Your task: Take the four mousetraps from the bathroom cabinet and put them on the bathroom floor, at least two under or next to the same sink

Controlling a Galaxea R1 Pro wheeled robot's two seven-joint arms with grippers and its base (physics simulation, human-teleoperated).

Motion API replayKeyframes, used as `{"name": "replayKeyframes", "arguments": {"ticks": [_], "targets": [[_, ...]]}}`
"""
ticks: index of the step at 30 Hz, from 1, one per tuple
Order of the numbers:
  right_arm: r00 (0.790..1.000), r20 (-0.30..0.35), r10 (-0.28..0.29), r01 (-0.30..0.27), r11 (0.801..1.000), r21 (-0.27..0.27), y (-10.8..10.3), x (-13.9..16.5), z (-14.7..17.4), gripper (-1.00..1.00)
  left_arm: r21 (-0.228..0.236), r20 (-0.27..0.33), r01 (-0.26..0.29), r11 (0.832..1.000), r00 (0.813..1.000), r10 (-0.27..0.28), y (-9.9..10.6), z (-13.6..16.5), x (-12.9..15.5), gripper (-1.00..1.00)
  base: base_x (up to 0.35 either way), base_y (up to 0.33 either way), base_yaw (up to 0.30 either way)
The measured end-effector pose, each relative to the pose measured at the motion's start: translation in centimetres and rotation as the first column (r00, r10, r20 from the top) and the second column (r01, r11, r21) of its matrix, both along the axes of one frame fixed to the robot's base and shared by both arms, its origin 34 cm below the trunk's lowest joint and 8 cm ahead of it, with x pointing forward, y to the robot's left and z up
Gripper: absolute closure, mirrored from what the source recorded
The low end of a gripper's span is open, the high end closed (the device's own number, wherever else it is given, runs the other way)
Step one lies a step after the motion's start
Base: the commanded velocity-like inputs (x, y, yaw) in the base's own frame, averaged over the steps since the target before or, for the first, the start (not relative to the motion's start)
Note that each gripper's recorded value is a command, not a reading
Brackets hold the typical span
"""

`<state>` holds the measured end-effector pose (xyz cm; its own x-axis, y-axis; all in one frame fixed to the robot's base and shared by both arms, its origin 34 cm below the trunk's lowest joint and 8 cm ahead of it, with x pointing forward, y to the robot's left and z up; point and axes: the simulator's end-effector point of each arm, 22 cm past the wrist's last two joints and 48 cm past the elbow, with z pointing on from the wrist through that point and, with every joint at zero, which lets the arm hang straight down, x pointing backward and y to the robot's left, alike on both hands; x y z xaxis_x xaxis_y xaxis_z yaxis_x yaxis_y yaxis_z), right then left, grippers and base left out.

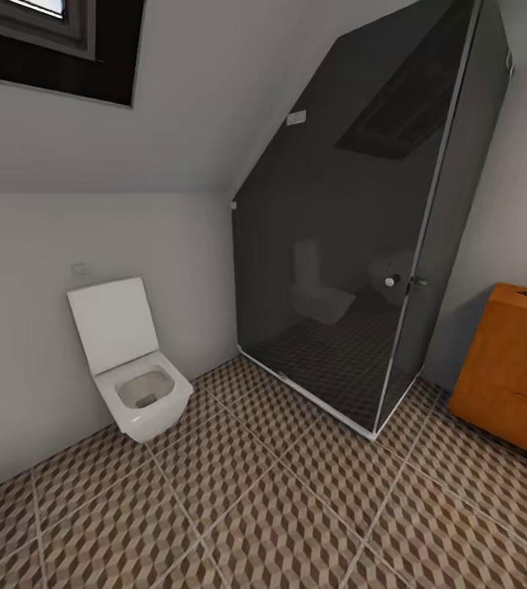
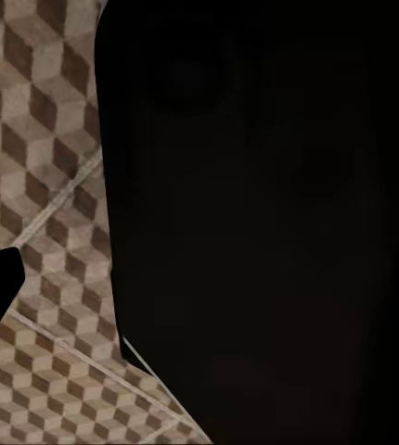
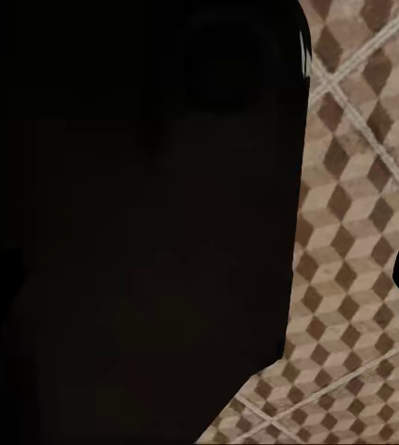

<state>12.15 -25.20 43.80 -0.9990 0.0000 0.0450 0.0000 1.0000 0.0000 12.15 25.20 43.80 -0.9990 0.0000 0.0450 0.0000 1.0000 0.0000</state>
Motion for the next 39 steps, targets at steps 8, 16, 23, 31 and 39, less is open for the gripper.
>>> {"name": "replayKeyframes", "arguments": {"ticks": [8, 16, 23, 31, 39], "targets": [[0.999, 0.042, 0.016, -0.016, 1.000, 0.000, -0.1, 2.5, -0.1, -1.00, 0.003, 0.009, 0.004, 1.000, 1.000, -0.004, 0.2, 0.0, -0.1, -1.00, 0.000, 0.000, -0.010], [0.988, 0.156, 0.005, -0.005, 1.000, 0.000, 0.1, 7.7, 0.1, -1.00, 0.003, 0.050, 0.002, 1.000, 0.999, -0.002, 0.2, 0.0, 1.6, -1.00, 0.000, 0.000, -0.025], [0.976, 0.218, 0.002, -0.003, 1.000, 0.003, 0.4, 9.9, 0.3, -1.00, 0.003, 0.054, 0.001, 1.000, 0.999, -0.002, 0.2, 0.0, 1.8, -1.00, 0.000, 0.000, -0.228], [0.965, 0.260, 0.003, -0.004, 1.000, 0.002, 0.4, 10.8, 0.5, -1.00, 0.002, 0.053, 0.001, 1.000, 0.999, -0.002, 0.2, 0.0, 1.8, -1.00, 0.000, 0.000, -0.272], [0.953, 0.303, 0.003, -0.004, 1.000, 0.002, 0.3, 11.8, 0.8, -1.00, 0.002, 0.052, 0.001, 1.000, 0.999, -0.002, 0.2, 0.0, 1.8, -1.00, 0.000, 0.000, -0.282]]}}
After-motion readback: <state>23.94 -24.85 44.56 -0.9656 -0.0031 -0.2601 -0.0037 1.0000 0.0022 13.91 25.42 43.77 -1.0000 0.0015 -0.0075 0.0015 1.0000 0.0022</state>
